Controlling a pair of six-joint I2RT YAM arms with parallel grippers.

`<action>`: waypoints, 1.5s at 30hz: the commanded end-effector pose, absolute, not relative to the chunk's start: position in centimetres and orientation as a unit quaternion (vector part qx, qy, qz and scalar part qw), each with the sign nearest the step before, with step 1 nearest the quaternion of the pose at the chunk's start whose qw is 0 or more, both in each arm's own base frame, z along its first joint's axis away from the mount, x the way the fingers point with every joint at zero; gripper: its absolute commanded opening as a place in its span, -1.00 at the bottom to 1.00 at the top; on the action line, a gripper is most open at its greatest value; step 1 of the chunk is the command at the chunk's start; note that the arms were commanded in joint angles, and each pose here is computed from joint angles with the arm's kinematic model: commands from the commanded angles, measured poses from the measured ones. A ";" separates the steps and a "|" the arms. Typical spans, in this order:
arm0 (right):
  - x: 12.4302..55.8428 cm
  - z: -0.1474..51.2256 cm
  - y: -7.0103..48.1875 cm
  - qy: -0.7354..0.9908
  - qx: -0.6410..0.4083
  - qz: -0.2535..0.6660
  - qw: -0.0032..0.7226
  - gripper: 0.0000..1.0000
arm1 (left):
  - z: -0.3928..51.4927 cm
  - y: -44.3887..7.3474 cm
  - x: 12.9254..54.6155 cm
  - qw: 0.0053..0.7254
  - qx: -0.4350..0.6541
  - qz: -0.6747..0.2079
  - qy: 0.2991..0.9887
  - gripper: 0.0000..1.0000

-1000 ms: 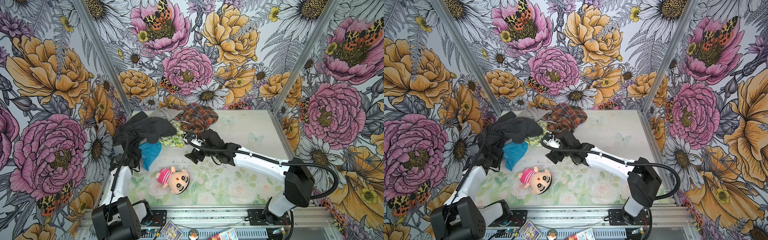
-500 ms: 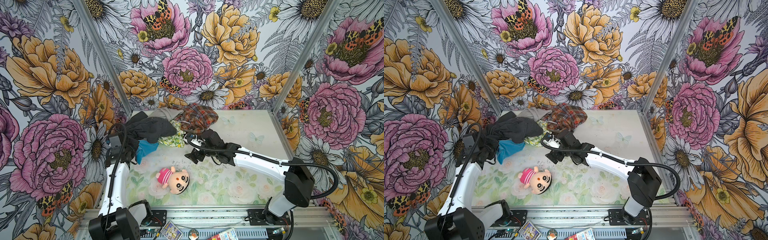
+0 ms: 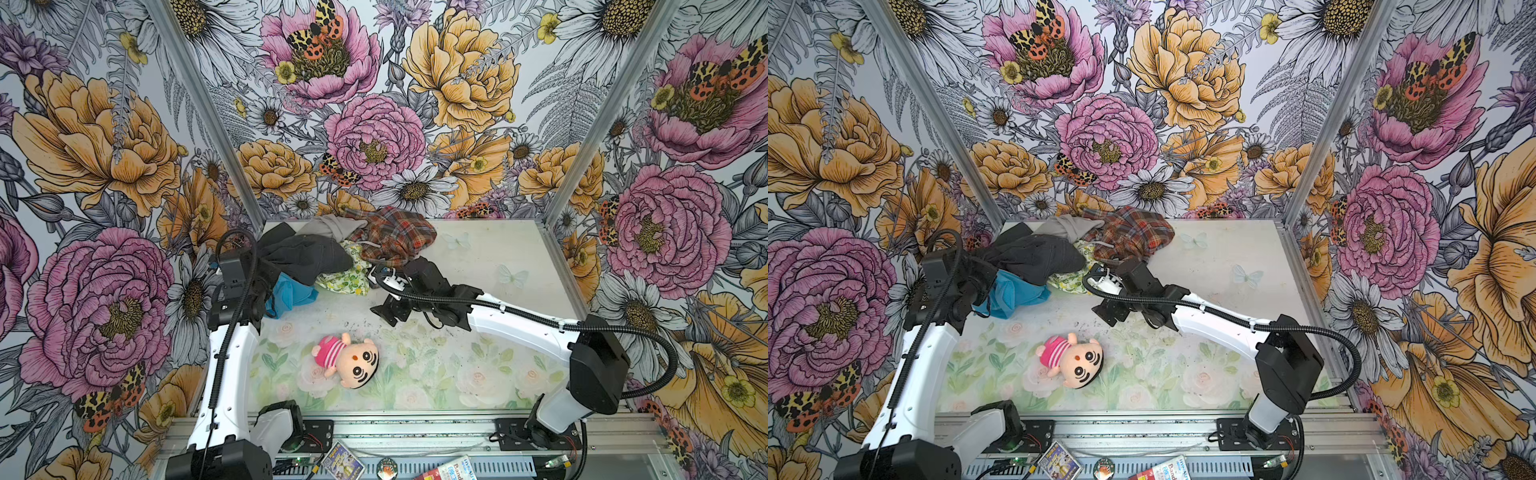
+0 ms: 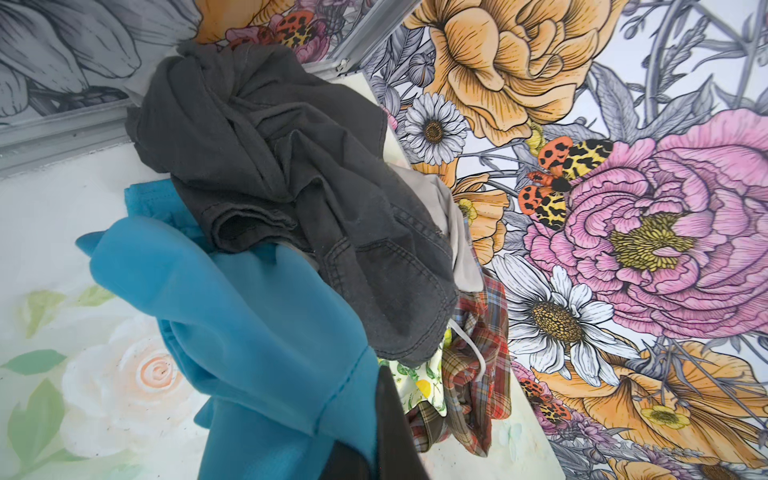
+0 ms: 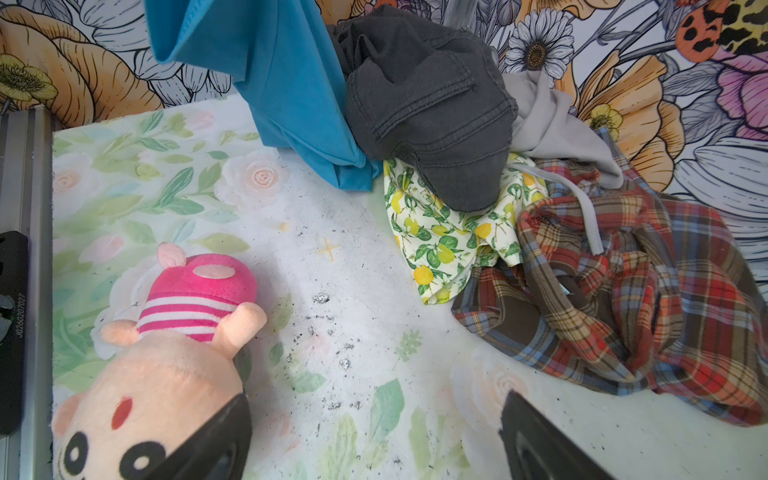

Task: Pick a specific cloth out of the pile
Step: 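Grasp the teal shirt under the dark denim with the left gripper, then lift the teal shirt out of the pile with the left gripper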

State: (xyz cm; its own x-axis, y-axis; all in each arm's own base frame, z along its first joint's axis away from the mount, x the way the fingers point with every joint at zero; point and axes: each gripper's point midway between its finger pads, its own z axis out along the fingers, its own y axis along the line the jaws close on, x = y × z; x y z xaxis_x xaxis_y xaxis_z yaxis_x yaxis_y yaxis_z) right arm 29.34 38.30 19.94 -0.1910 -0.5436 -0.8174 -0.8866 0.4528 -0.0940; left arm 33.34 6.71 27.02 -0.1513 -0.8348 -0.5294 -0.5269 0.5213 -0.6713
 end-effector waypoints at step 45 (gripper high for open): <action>35.6 31.8 33.7 0.721 -0.295 0.274 0.564 0.90 | 46.9 -13.3 42.0 0.562 -0.170 -0.296 0.754 -1.00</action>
State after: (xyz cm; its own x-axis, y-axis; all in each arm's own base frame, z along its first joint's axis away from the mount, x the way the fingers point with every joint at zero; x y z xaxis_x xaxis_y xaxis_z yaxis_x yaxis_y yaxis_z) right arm 35.70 34.13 30.04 -0.2053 -0.1859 -0.9609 -0.7385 0.6737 0.0275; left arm 42.20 -11.91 44.77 -0.3187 -0.6121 -0.7237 0.0004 0.7634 -0.6459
